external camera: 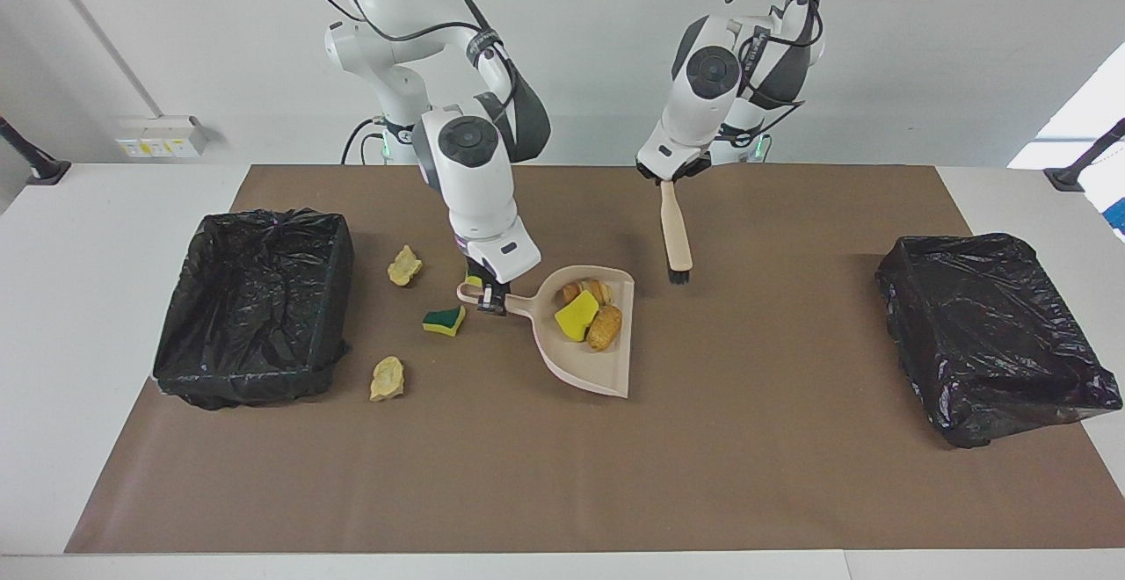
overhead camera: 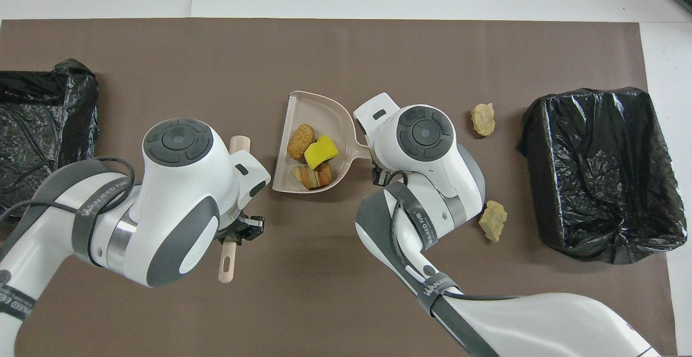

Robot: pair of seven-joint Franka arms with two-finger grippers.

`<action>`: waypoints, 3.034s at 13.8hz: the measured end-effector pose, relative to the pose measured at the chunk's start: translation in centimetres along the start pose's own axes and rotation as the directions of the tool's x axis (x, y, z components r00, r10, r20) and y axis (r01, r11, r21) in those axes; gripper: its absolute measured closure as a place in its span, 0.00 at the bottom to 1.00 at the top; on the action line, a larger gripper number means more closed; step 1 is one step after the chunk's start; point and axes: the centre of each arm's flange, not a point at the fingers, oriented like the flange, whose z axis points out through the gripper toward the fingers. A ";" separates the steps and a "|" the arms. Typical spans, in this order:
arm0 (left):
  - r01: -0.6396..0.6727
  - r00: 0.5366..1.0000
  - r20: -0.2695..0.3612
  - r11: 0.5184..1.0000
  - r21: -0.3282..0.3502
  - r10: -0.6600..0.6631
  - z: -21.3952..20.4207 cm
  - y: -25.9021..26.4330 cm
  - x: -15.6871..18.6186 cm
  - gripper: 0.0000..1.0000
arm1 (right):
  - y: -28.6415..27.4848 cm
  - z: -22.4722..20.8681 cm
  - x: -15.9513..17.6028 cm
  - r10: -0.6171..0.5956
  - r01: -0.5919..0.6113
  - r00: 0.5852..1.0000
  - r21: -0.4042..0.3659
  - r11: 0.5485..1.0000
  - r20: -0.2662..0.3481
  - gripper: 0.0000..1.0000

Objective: Sweep and dump trash in bin

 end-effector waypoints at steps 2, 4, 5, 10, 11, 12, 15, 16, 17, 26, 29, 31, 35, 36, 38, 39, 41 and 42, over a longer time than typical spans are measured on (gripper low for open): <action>0.022 0.999 -0.026 1.000 -0.019 -0.023 2.3 2.1 -2.9 0.74 | 1.5 -2.0 -4.3 -0.011 0.011 1.000 0.017 1.000 -0.005 0.68; 0.050 0.996 -0.078 0.999 -0.017 -0.051 5.2 4.3 -5.2 0.74 | 3.2 -4.0 -9.0 -0.013 0.014 0.999 0.028 0.999 -0.033 0.68; 0.054 0.994 -0.093 0.998 -0.013 -0.055 6.8 5.0 -6.2 0.74 | 3.9 -4.9 -11.0 -0.013 0.015 0.999 0.026 1.000 -0.041 0.68; 0.071 0.991 -0.115 0.997 -0.038 -0.075 10.8 5.1 -7.7 0.74 | 4.9 -8.4 -19.5 -0.006 0.007 0.999 0.021 1.000 -0.039 0.68; 0.073 0.990 -0.114 0.997 -0.041 -0.077 10.8 5.1 -7.7 0.74 | 4.8 -9.2 -21.6 0.002 -0.001 0.999 0.020 1.000 -0.035 0.68; 0.076 0.990 -0.111 0.996 -0.045 -0.081 10.8 5.1 -7.7 0.74 | 4.7 -9.8 -23.7 -0.001 0.002 1.000 0.018 1.000 -0.026 0.68; 0.083 0.992 -0.091 0.994 -0.066 -0.089 10.8 5.2 -7.6 0.70 | 4.5 -10.6 -31.5 -0.039 0.039 0.999 0.012 0.999 -0.005 0.68; 0.066 0.994 -0.081 0.995 -0.070 -0.072 10.8 5.3 -7.5 0.55 | 4.3 -10.7 -34.7 -0.048 0.048 0.999 0.011 0.999 -0.001 0.68; 0.040 0.996 -0.072 0.996 -0.078 -0.045 10.5 5.5 -7.0 0.44 | 4.0 -10.8 -37.4 -0.059 0.058 0.998 0.010 0.998 0.009 0.68; -0.099 0.981 -0.179 0.990 -0.104 0.080 -4.8 4.0 2.0 0.00 | 1.9 -12.4 -46.7 -0.136 0.096 0.897 0.116 0.989 0.420 0.68; -0.112 0.960 -0.262 0.992 -0.049 0.096 -13.1 -0.7 5.6 0.00 | 2.3 -12.6 -44.3 -0.139 0.081 0.830 0.131 0.988 0.540 0.68; -0.131 0.956 -0.265 0.991 0.010 0.129 -16.9 -3.8 7.4 0.00 | 2.4 -12.9 -42.6 -0.132 0.063 0.793 0.135 0.989 0.595 0.68; -0.162 0.949 -0.267 0.986 0.042 0.167 -23.7 -11.7 9.9 0.00 | 1.3 -15.8 -41.9 -0.115 0.057 0.762 0.111 0.992 0.637 0.68; -0.178 0.946 -0.268 0.983 0.041 0.182 -25.4 -13.7 9.8 0.00 | 0.9 -16.8 -41.9 -0.109 0.059 0.756 0.100 0.993 0.645 0.68; -0.198 0.942 -0.268 0.979 0.039 0.201 -28.2 -16.9 9.2 0.00 | 0.1 -18.6 -41.8 -0.106 0.069 0.747 0.081 0.994 0.657 0.68; -0.196 0.944 -0.262 0.980 0.035 0.199 -29.2 -18.0 9.1 0.00 | -0.2 -19.3 -41.7 -0.104 0.074 0.744 0.074 0.995 0.660 0.68; -0.191 0.949 -0.249 0.981 0.028 0.192 -30.6 -19.3 9.4 0.00 | -0.5 -20.1 -41.5 -0.099 0.077 0.742 0.063 0.995 0.662 0.68; -0.192 0.950 -0.245 0.981 0.026 0.192 -31.0 -19.7 9.8 0.00 | -0.5 -20.1 -41.3 -0.101 0.080 0.743 0.061 0.995 0.661 0.68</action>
